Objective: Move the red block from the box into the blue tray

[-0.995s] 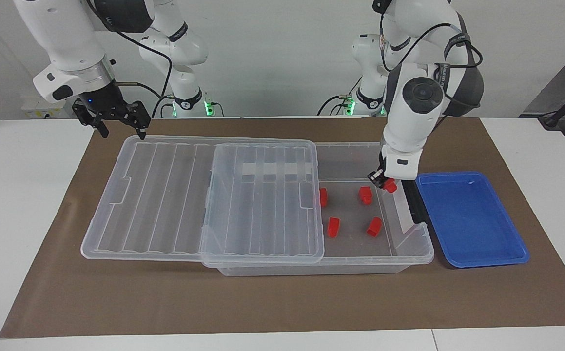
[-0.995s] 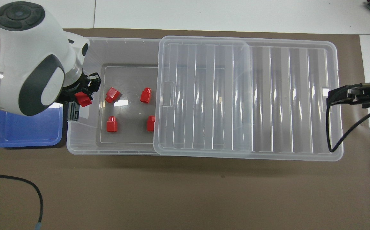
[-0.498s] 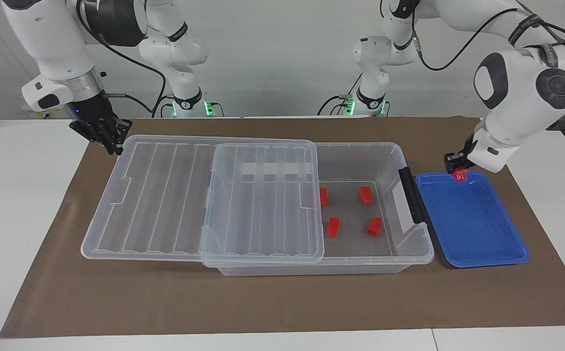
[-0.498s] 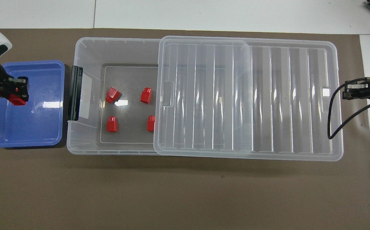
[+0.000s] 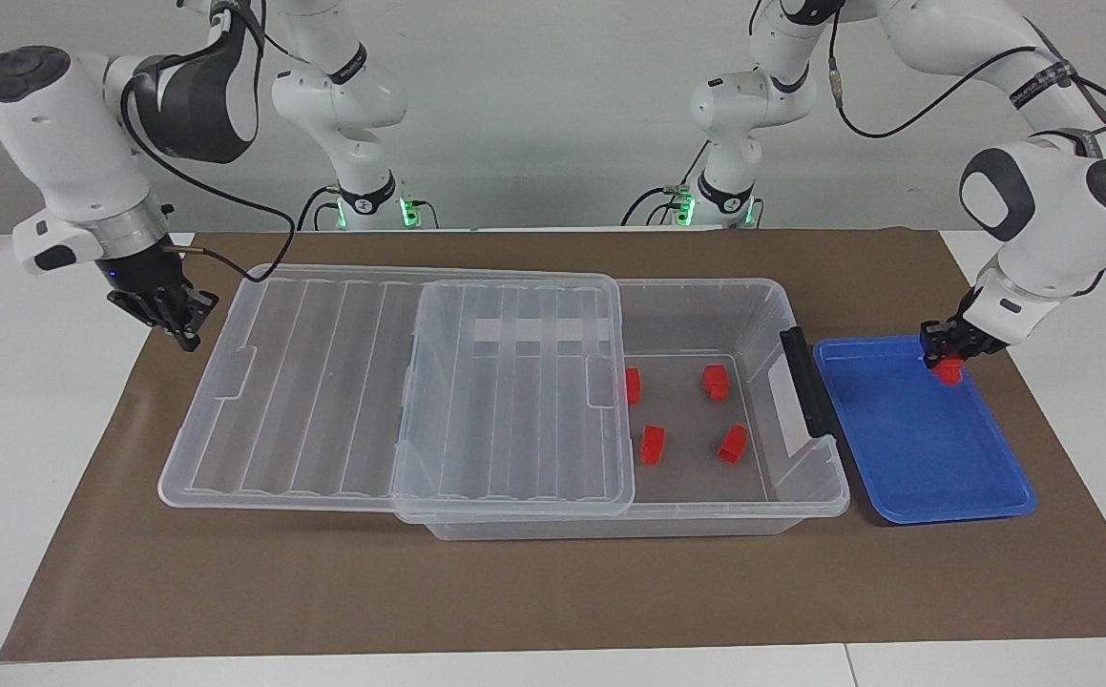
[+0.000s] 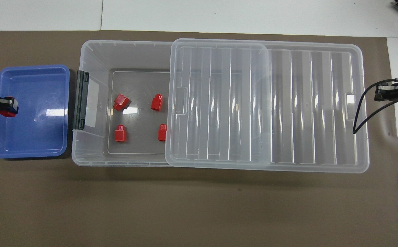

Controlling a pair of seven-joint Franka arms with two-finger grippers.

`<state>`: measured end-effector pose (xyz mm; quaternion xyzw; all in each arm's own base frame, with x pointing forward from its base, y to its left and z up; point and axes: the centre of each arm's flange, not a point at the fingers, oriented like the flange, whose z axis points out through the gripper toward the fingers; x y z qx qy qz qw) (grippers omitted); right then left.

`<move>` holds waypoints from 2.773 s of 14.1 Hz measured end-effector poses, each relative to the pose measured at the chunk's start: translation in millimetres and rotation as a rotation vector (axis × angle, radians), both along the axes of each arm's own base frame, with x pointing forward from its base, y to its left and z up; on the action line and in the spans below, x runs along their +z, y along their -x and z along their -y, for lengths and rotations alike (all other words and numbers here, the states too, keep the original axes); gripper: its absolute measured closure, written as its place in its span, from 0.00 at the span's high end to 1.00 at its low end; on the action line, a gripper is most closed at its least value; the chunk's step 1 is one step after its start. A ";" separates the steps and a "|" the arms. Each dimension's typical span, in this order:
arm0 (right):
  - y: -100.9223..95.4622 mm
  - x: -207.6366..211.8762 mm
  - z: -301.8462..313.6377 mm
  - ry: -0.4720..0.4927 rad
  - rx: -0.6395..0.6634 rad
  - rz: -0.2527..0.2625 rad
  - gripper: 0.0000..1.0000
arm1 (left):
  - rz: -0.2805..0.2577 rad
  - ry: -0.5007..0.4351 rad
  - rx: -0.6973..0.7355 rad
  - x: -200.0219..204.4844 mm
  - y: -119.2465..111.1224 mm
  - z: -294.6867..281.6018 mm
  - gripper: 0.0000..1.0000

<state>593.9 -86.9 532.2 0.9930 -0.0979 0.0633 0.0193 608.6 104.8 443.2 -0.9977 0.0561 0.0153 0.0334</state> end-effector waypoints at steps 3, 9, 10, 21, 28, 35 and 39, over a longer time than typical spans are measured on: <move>-11.2 -26.0 21.8 0.017 0.018 -0.001 0.01 | 0.038 -0.003 -0.060 -26.2 4.2 -4.5 0.34; -21.9 -50.9 28.1 0.026 0.027 -0.007 0.01 | 0.055 0.002 -0.015 -75.1 21.2 -7.0 0.34; -22.4 -51.8 27.0 0.026 0.029 -0.008 0.01 | 0.057 0.004 0.006 -81.3 22.7 -4.1 0.34; -31.5 -55.0 -34.5 0.016 0.130 -0.010 0.01 | 0.060 0.010 0.060 -140.3 46.6 -15.8 0.34; -33.8 -56.1 -88.2 0.002 0.219 -0.010 0.01 | 0.073 0.009 0.059 -141.0 48.8 -15.3 0.35; -25.4 -58.8 -169.7 -0.025 0.355 -0.038 0.01 | 0.060 0.010 0.017 -146.3 51.2 -17.4 0.99; -19.9 -58.2 -201.7 -0.044 0.400 -0.038 0.01 | 0.045 0.012 0.010 -134.1 43.8 -14.7 1.00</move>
